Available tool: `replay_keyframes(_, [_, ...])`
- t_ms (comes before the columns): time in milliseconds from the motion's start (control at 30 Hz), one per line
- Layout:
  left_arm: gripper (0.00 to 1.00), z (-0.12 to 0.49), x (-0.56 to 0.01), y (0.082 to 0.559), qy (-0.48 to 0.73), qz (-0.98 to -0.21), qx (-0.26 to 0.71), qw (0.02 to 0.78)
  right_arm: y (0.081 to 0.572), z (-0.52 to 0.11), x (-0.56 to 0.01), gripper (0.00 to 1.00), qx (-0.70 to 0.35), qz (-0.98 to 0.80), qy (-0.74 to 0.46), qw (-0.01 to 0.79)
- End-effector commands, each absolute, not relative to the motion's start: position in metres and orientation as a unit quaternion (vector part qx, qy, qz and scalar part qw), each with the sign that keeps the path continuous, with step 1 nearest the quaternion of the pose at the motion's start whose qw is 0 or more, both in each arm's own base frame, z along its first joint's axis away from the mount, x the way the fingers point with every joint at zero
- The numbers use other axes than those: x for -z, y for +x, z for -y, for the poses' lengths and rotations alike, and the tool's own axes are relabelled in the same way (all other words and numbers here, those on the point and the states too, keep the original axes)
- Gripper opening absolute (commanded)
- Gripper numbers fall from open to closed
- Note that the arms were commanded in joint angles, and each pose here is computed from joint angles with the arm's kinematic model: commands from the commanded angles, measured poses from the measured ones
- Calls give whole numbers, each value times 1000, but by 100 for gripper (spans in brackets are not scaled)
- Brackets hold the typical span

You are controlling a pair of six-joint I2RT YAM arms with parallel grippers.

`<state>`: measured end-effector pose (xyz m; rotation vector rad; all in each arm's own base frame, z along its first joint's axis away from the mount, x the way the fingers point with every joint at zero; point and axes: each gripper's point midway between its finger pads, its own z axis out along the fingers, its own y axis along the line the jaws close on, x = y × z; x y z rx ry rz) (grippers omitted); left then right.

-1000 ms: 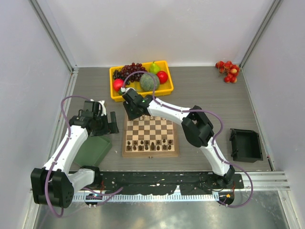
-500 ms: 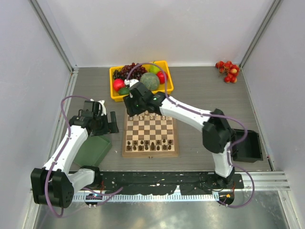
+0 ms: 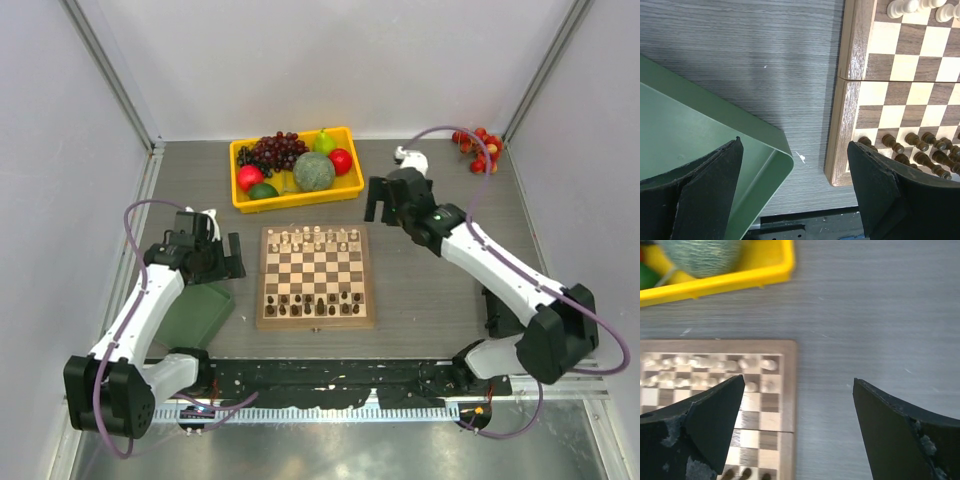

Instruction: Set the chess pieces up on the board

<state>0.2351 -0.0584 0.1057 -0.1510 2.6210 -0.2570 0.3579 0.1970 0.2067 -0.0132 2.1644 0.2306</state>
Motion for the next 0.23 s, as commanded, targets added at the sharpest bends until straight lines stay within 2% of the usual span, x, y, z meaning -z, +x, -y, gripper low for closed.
replay_keyframes(0, [93, 50, -126, 249, -70, -949, 79, 296, 351, -140, -226, 96, -58, -856, 72, 509])
replay_keyframes(200, [92, 40, -147, 255, -84, -933, 59, 344, 334, -101, -236, 96, -35, -832, 112, 542])
